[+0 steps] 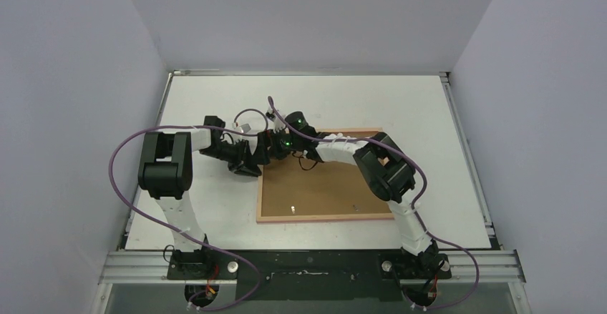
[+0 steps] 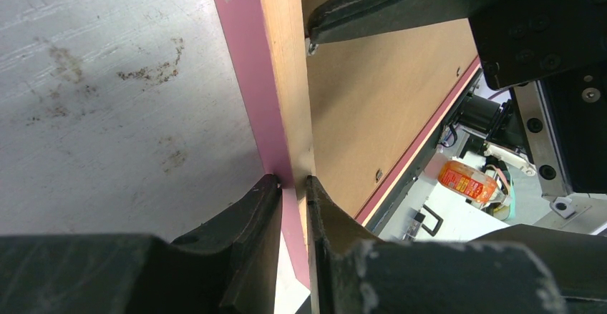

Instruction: Put the photo into the frame

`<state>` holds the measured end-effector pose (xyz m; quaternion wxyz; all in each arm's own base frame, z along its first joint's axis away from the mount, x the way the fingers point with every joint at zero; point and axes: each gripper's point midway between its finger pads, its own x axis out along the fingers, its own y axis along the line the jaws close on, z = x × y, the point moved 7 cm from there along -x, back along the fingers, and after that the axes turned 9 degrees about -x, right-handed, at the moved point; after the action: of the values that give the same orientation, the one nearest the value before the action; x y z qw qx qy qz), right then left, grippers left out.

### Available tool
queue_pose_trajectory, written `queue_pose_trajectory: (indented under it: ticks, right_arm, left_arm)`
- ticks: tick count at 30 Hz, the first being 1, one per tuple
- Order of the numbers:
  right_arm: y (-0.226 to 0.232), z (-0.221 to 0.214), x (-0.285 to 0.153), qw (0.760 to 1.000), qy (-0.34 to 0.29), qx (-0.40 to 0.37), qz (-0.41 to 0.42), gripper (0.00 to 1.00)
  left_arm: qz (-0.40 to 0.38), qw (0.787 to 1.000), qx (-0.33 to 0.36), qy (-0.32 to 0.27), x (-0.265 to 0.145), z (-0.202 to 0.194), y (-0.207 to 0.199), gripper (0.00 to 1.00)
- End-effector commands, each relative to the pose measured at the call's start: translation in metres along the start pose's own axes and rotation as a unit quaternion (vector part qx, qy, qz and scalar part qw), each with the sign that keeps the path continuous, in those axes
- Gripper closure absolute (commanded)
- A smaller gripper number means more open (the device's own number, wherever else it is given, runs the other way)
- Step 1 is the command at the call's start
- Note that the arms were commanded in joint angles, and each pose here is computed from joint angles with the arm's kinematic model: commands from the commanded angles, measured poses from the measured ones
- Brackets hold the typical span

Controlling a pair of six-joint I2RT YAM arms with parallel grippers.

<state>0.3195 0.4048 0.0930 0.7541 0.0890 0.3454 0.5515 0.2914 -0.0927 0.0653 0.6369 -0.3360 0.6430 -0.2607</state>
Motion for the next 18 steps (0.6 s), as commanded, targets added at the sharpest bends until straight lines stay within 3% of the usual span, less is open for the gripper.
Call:
queue_pose_trajectory:
  ticks: [1, 18]
  right_arm:
    - [0.009, 0.03, -0.021, 0.999, -0.041, -0.019, -0.015, 0.02]
    - [0.023, 0.008, -0.003, 1.0, -0.002, -0.006, 0.028, 0.02]
  left_arm:
    - [0.037, 0.999, 0.032, -0.022, 0.0, 0.011, 0.008, 0.84]
    - [0.04, 0.998, 0.034, -0.025, 0.0, 0.013, 0.008, 0.84]
